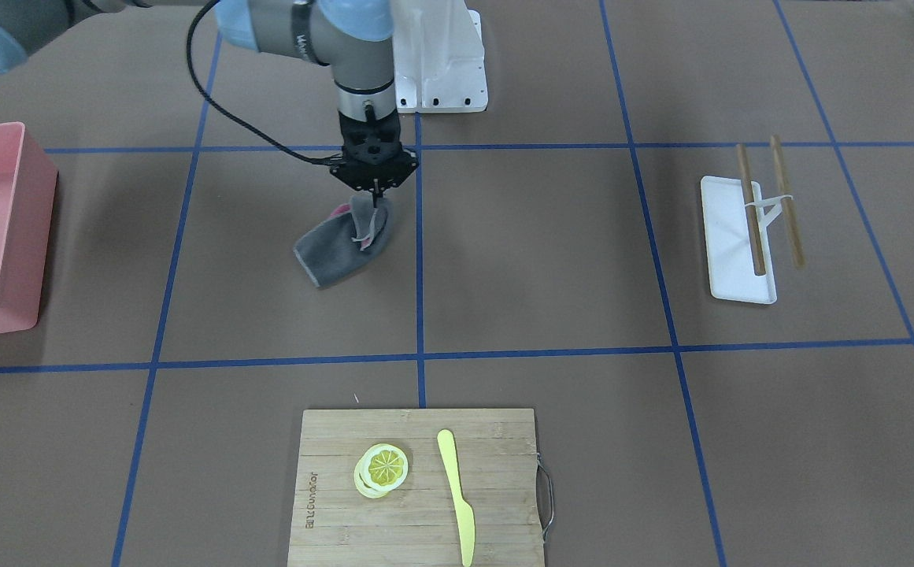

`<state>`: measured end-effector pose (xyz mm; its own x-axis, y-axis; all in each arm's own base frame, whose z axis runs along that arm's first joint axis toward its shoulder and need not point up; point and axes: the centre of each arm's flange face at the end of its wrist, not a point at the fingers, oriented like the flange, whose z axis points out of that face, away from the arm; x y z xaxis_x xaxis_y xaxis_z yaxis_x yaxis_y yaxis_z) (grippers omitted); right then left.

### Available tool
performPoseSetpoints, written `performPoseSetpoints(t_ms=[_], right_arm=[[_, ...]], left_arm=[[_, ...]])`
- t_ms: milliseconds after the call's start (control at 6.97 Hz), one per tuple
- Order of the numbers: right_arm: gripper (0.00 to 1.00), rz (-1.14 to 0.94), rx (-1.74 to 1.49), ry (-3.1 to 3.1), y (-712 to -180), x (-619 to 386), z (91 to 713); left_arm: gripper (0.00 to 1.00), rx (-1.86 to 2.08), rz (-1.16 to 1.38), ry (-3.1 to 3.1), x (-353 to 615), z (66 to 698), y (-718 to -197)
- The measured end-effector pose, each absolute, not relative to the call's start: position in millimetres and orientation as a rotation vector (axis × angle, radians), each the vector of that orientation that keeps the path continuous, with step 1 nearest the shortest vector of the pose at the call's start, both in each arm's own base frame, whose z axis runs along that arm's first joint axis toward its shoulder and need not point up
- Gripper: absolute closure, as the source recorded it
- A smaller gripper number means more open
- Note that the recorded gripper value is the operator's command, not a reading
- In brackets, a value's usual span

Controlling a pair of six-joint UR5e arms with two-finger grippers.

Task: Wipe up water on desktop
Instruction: 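Wipe the cloth back and forth across the table with the right gripper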

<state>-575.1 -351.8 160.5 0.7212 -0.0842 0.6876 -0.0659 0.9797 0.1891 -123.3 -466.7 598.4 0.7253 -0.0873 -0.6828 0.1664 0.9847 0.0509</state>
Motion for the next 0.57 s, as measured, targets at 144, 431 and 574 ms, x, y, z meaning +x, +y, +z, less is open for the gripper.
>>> performPoseSetpoints(t_ms=[144,431,574], right_arm=[[1.00,0.028,0.211,-0.813,-347.6,-594.4,127.9],[1.00,0.058,0.220,-0.857,-344.5,-598.6,123.0],[1.00,0.041,0.221,-0.836,-338.2,-579.6,153.7]], left_arm=[[0.01,0.111,-0.140,0.747,-123.2,598.3,-466.7],[0.01,0.112,-0.139,0.747,-122.9,598.0,-467.0],[0.01,0.112,-0.138,0.747,-122.6,597.7,-467.2]])
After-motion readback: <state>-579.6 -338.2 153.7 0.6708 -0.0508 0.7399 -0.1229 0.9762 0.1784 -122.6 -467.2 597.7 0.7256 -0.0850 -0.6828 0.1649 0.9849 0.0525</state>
